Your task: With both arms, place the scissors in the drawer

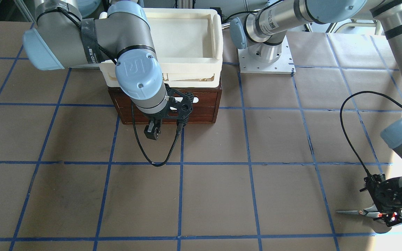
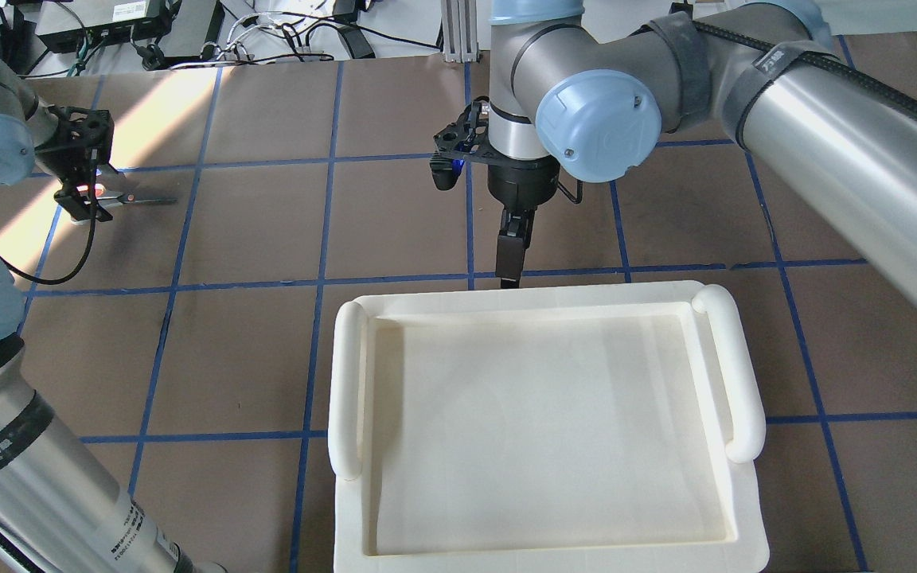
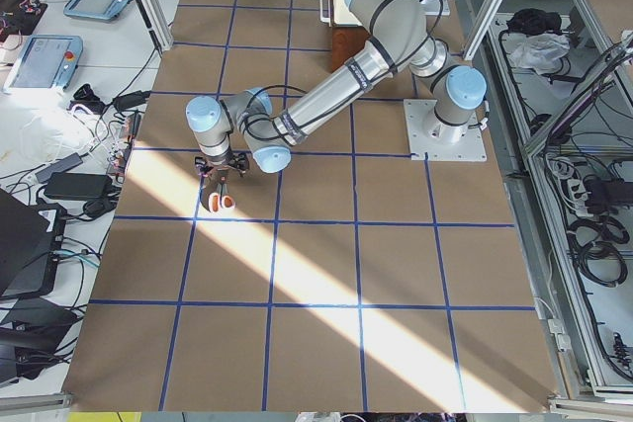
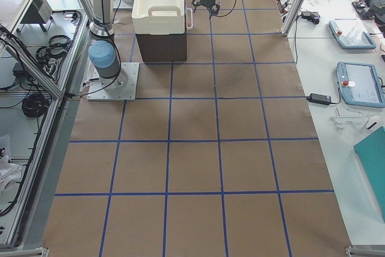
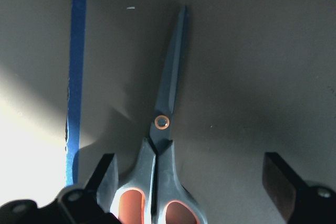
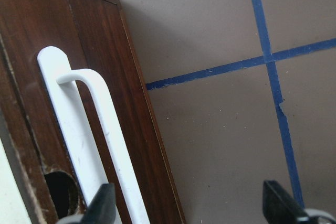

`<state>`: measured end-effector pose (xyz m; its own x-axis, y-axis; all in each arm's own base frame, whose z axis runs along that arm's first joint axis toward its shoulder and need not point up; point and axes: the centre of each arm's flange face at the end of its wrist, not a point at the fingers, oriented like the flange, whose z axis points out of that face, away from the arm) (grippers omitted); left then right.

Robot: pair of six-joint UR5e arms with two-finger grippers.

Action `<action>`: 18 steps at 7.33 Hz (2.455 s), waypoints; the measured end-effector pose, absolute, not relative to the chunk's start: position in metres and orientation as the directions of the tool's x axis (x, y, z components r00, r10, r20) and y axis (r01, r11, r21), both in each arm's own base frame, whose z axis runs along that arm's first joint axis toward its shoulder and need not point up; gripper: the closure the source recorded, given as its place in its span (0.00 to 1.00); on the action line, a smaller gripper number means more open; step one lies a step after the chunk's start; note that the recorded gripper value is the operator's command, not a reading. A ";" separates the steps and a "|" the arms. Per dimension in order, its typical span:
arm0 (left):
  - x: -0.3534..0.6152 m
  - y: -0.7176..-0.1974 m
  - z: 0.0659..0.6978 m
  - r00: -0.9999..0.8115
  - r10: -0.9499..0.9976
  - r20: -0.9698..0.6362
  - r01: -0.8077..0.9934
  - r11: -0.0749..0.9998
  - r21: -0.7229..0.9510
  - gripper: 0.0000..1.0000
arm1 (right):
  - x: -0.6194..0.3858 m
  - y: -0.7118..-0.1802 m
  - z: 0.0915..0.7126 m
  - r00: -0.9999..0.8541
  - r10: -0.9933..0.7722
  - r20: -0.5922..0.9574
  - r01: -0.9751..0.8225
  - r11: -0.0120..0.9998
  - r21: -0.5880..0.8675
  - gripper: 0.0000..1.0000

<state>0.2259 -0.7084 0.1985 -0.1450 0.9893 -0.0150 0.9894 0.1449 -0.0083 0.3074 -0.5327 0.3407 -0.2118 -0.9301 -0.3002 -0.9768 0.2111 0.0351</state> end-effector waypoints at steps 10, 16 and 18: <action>0.236 -0.713 0.167 -0.089 0.996 -0.002 0.996 0.089 0.000 0.72 | 0.312 -0.542 0.294 -0.018 -0.859 -0.512 -0.999 0.001 0.035 0.09; 0.236 -0.715 0.186 -0.029 0.998 -0.052 0.999 0.030 0.027 1.00 | 0.314 -0.534 0.284 -0.010 -0.848 -0.530 -0.999 -0.012 0.037 0.08; 0.228 -0.712 0.213 -0.024 0.998 -0.061 0.999 0.026 0.030 1.00 | 0.315 -0.534 0.283 -0.007 -0.851 -0.524 -0.999 -0.014 0.035 0.30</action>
<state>0.2284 -0.7119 0.2129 -0.0241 0.9978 -0.0614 0.9992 0.0259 0.0298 0.3148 -0.5343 0.2830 -0.0066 -0.8514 -0.5245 -0.9993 -0.0142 0.0355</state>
